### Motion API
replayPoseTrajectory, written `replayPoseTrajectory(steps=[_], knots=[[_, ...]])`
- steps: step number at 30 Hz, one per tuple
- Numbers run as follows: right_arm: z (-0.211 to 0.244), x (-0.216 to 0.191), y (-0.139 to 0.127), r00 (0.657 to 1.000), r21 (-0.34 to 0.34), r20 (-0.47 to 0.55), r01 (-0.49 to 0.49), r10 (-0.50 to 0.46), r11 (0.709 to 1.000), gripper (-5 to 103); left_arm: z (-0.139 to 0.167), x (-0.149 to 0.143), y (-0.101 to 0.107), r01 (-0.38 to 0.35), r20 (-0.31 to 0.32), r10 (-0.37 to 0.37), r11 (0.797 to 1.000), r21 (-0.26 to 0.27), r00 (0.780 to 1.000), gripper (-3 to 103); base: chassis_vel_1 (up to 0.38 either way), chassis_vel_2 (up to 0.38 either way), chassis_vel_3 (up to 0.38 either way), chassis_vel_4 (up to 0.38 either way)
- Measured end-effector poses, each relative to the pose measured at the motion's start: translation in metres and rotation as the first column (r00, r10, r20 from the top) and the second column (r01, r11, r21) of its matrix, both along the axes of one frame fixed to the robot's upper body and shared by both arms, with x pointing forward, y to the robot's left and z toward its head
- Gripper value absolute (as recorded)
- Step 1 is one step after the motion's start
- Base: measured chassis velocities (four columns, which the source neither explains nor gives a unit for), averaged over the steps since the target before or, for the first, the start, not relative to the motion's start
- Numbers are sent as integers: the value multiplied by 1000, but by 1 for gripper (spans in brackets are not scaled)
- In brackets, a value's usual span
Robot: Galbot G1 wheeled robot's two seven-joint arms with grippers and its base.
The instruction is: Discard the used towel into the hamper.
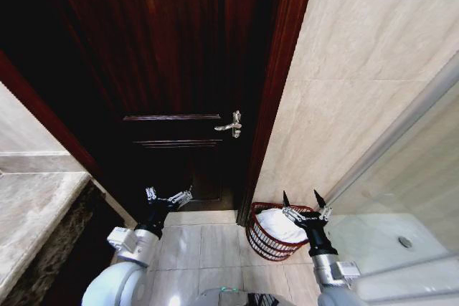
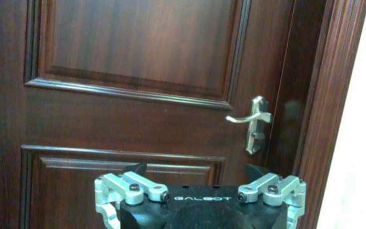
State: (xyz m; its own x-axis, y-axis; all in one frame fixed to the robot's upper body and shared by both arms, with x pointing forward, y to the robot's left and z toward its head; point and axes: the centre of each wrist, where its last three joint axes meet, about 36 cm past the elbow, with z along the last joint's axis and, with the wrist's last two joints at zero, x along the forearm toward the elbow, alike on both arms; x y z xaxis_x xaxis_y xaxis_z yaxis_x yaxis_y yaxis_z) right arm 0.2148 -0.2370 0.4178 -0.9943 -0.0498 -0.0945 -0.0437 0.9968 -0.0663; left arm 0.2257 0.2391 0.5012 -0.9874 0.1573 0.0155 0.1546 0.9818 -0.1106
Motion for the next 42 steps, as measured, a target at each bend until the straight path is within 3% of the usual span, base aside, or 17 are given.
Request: replayPoseTrajectory(steps=[42], knots=[[-1, 0, 0, 1000, 0, -3, 0, 0, 1000, 100, 0, 0, 0, 0, 0, 0, 1000, 0, 1000, 100, 0, 0, 0, 0]])
